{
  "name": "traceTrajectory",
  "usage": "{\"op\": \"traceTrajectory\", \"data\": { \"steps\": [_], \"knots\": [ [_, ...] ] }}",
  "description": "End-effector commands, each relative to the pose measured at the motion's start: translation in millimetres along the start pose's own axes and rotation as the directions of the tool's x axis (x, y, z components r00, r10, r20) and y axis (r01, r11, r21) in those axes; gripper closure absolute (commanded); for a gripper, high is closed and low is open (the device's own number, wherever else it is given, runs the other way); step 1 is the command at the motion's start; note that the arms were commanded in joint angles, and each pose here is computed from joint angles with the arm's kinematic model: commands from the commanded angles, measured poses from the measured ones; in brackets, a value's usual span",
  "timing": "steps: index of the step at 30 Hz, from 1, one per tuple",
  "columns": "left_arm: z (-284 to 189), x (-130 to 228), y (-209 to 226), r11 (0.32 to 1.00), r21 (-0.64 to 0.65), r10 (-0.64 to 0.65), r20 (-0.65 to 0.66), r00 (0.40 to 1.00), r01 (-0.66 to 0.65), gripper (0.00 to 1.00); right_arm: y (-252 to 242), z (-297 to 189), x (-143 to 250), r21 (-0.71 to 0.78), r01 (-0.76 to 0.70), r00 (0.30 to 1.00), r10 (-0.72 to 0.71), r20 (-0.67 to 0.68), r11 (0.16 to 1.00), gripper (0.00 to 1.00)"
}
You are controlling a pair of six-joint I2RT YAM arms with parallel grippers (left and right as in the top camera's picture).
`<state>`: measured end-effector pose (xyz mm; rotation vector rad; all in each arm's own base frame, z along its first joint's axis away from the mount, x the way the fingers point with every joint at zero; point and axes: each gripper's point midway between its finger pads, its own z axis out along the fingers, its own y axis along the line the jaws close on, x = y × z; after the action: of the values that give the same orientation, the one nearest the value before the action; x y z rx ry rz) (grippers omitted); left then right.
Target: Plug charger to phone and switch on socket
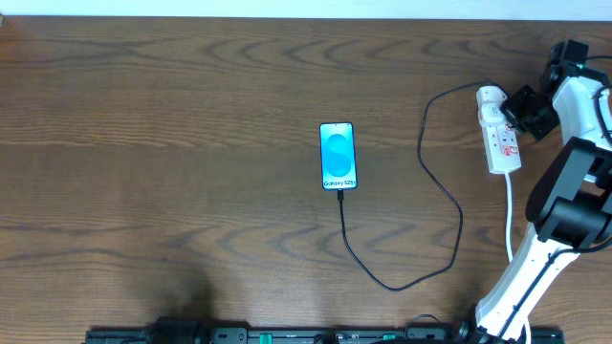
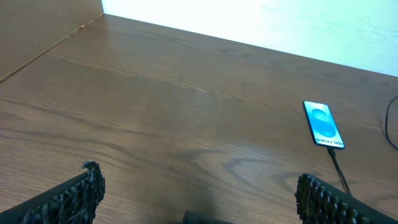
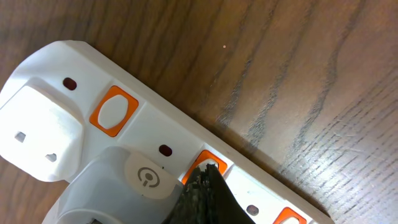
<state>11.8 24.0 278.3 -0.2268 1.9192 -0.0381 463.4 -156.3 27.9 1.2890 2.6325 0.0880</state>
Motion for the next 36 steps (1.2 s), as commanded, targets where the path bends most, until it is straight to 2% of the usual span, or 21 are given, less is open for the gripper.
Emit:
{"op": "traceTrajectory", "data": {
  "steps": [1,14,23,28,31,36],
  "knots": [
    [1,0,3,1.000,-0.021,-0.006,0.002,1.000,0.006,0.00,20,11,22,-0.020,0.038,0.998,-0.039,-0.055,0.999,0.99],
    [1,0,3,1.000,-0.021,-0.006,0.002,1.000,0.006,0.01,35,21,53,-0.023,0.093,0.990,-0.095,-0.104,0.995,0.99],
    [1,0,3,1.000,-0.021,-0.006,0.002,1.000,0.006,0.00,38,20,44,-0.032,0.151,0.987,-0.153,-0.057,0.988,0.99],
    [1,0,3,1.000,-0.021,-0.006,0.002,1.000,0.006,0.00,22,-25,14,0.054,0.140,0.988,-0.143,0.065,0.989,0.99],
    [1,0,3,1.000,-0.021,-0.006,0.002,1.000,0.006,0.00,12,-71,-4,0.072,0.114,0.978,-0.124,0.168,0.991,0.99],
    [1,0,3,1.000,-0.021,-0.006,0.002,1.000,0.006,0.00,2,-101,-18,0.078,0.082,0.965,-0.098,0.243,0.994,0.99]
  ]
}}
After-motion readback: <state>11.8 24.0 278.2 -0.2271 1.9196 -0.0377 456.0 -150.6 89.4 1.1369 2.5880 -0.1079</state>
